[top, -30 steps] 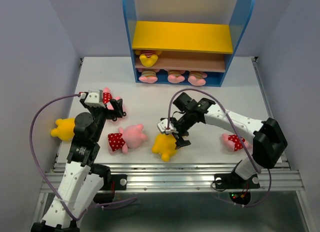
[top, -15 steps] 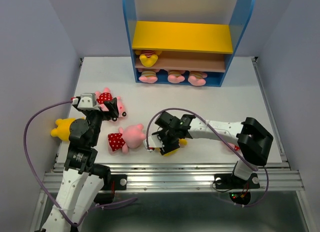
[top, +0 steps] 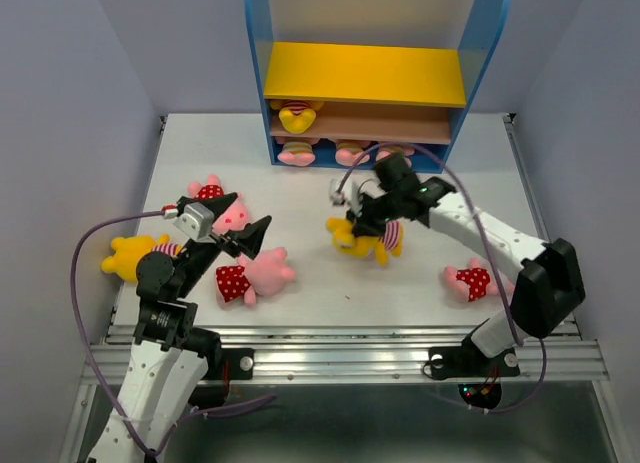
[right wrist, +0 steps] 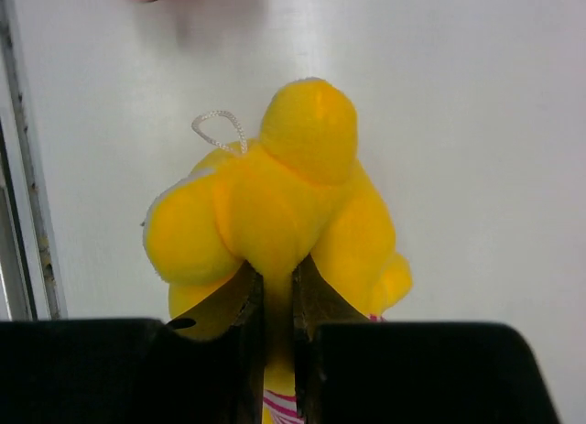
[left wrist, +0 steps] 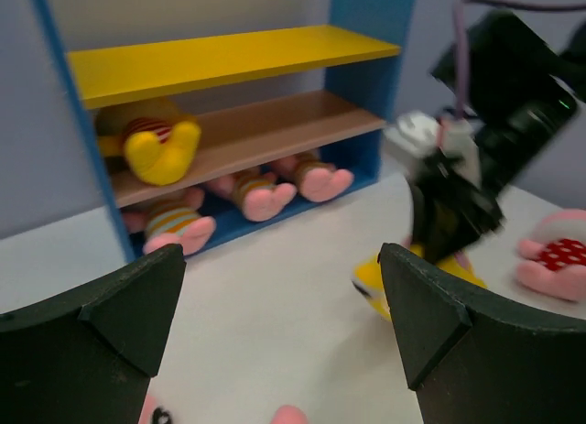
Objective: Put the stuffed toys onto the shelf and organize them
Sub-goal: Grab a stuffed toy with the right arm
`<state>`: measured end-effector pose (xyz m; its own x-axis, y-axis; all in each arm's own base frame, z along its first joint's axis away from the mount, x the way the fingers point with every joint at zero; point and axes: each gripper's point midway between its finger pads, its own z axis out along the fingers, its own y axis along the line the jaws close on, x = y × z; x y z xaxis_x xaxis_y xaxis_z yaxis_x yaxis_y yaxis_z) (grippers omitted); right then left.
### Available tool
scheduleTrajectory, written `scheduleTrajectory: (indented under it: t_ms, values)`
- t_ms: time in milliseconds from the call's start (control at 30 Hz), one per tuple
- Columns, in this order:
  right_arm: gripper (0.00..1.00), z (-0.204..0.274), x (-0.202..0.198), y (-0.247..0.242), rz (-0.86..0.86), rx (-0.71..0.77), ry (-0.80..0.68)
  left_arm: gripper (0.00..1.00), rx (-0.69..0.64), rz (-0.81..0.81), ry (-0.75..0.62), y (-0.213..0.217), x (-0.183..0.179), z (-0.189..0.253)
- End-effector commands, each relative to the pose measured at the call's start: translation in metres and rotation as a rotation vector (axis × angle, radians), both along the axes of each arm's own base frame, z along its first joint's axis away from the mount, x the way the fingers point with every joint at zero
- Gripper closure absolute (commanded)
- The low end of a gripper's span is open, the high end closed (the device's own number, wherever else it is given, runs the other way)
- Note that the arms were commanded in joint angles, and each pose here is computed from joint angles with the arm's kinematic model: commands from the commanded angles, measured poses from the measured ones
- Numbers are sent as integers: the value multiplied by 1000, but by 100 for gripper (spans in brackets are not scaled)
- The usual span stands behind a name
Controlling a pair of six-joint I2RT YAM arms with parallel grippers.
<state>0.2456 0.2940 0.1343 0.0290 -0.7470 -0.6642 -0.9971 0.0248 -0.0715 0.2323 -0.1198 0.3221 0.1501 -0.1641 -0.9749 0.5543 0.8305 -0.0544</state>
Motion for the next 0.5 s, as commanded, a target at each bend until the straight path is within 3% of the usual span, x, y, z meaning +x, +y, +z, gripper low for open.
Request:
scheduleTrajectory:
  t_ms: [0, 100, 133, 167, 233, 267, 300, 333, 467]
  values:
    - [99, 108, 12, -18, -92, 376, 97, 1, 2, -432, -115, -55, -47, 8]
    - [99, 149, 21, -42, -211, 534, 145, 1, -99, -539, -65, -67, -51, 10]
    - [99, 151, 19, -47, -282, 568, 221, 1, -124, -567, -87, -70, -53, 16]
    - [99, 174, 29, -60, -316, 645, 162, 1, -176, -606, -2, -76, -50, 9]
    - [99, 191, 31, -69, -369, 735, 188, 1, -225, -627, 38, -84, -47, 9]
    - [99, 192, 28, -72, -447, 784, 304, 1, -245, -640, 30, -88, -47, 13]
    - [99, 215, 32, -79, -449, 860, 240, 1, -264, -694, 63, -105, -54, 9]
    - [99, 220, 29, -78, -506, 897, 344, 1, -294, -658, 58, -110, -47, 11]
    - [99, 252, 37, -81, -599, 1014, 533, 1, -347, -662, 71, -148, -47, 14]
